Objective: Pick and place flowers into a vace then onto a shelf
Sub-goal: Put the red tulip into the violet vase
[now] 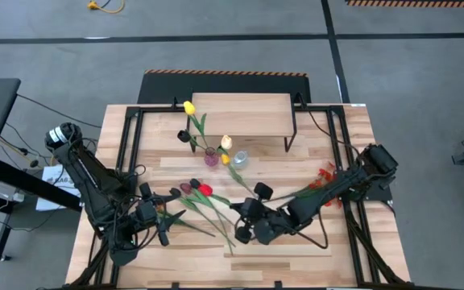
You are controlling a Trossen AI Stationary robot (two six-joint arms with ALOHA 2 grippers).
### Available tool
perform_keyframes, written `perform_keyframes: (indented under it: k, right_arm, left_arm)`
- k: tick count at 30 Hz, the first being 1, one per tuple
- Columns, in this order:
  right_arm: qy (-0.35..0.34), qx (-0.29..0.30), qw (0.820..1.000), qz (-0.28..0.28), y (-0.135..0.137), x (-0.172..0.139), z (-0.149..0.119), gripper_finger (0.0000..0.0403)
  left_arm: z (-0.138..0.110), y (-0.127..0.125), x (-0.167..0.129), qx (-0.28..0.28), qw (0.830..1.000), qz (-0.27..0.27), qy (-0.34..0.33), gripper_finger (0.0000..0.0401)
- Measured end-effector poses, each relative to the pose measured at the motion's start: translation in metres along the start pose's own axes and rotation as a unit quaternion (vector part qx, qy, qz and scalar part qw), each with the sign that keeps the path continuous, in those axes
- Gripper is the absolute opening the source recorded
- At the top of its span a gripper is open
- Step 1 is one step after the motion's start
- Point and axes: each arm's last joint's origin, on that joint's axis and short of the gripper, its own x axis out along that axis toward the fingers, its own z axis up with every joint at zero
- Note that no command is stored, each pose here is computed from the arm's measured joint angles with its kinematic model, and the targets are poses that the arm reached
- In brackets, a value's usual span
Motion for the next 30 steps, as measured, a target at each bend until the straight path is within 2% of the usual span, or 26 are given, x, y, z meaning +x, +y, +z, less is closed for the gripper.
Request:
perform_keyframes:
  k: [5,12,15,18,22,24,26,30]
  right_arm:
    - [-0.026,-0.002,0.999,-0.024,0.004,-0.011,0.001,0.0]
    - [-0.036,-0.004,0.999,-0.027,0.009,-0.017,-0.002,0.0]
    - [-0.043,-0.005,0.999,-0.031,0.012,-0.021,-0.003,0.0]
    - [-0.05,-0.004,0.998,-0.031,0.015,-0.025,-0.004,0.0]
    - [-0.06,-0.004,0.998,-0.035,0.019,-0.03,-0.005,0.0]
    - [-0.065,-0.006,0.997,-0.039,0.02,-0.033,-0.006,0.0]
    - [-0.069,-0.007,0.997,-0.041,0.022,-0.036,-0.007,0.0]
    - [-0.079,-0.01,0.996,-0.051,0.024,-0.04,-0.009,0.0]
  left_arm:
    - [0.001,0.002,0.009,0.004,1.0,0.013,0.005,0.0213]
    - [0.006,0.0,0.023,0.031,0.999,-0.01,0.033,0.0213]
    - [0.008,-0.006,0.029,0.048,0.996,-0.058,0.038,0.0213]
    - [0.009,-0.013,0.033,0.063,0.988,-0.141,0.024,0.0213]
    - [0.008,-0.017,0.036,0.085,0.965,-0.246,-0.015,0.0213]
    - [0.008,-0.015,0.036,0.09,0.955,-0.282,-0.028,0.0213]
    - [0.009,-0.013,0.037,0.093,0.951,-0.293,-0.035,0.0213]
    - [0.008,-0.011,0.042,0.096,0.957,-0.272,-0.034,0.0213]
